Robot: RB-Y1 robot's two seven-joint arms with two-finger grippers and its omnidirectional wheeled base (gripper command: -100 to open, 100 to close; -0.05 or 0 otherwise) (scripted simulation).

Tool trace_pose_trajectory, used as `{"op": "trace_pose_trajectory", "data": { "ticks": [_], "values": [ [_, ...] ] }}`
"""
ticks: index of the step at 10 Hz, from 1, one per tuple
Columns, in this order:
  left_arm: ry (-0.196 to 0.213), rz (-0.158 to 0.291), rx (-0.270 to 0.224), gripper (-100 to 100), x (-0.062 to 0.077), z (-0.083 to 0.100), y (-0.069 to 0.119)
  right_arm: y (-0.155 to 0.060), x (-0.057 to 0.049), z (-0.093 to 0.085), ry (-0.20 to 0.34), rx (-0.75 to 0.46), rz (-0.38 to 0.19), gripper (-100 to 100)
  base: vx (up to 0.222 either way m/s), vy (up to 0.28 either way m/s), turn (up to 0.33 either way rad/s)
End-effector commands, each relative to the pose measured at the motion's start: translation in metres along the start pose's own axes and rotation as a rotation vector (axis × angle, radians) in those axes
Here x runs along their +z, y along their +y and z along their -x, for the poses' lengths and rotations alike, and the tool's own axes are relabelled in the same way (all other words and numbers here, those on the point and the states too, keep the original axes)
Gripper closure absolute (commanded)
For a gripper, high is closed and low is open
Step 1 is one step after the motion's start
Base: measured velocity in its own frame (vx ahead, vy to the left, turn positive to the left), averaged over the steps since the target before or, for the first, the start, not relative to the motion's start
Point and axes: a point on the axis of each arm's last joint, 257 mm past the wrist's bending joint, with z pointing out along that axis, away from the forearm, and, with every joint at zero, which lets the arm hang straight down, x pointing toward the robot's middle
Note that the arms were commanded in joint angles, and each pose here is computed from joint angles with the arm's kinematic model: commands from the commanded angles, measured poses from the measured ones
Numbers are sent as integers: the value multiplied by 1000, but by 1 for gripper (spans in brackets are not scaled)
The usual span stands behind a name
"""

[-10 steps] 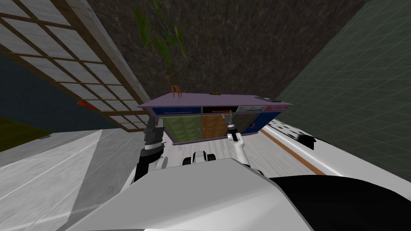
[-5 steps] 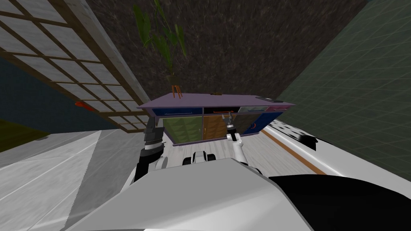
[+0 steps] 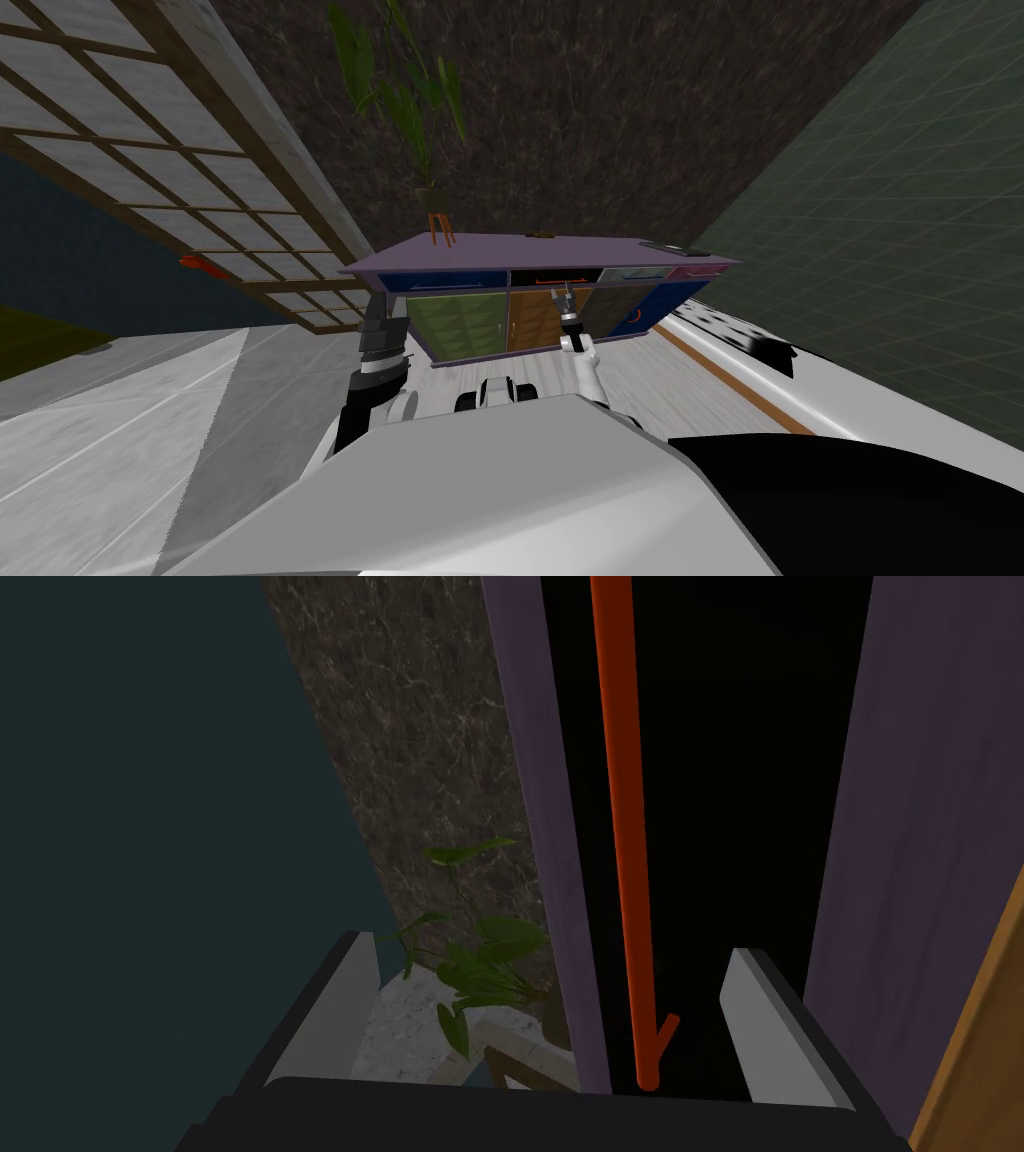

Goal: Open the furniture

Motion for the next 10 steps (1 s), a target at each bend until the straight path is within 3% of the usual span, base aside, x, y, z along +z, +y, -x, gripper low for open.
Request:
{"op": "trace_pose_trajectory", "data": {
  "ticks": [1,4,5,7,8,9,10],
  "values": [
    [0,0,0,0,0,0,0,21,-6,8,35,-21,20,-100,45,35,-5],
    [0,0,0,0,0,0,0,30,-8,16,50,-10,25,-100,24,22,-3],
    [0,0,0,0,0,0,0,27,5,14,49,-11,26,-100,15,16,-9],
    [0,0,0,0,0,0,0,22,18,11,48,-11,26,-100,24,24,-6],
    [0,0,0,0,0,0,0,24,15,12,47,-12,25,-100,14,12,0],
    [0,0,0,0,0,0,0,28,2,14,49,-11,26,100,-14,-13,10],
    [0,0,0,0,0,0,0,29,-3,15,50,-11,26,100,-27,-23,6]
  ]
}}
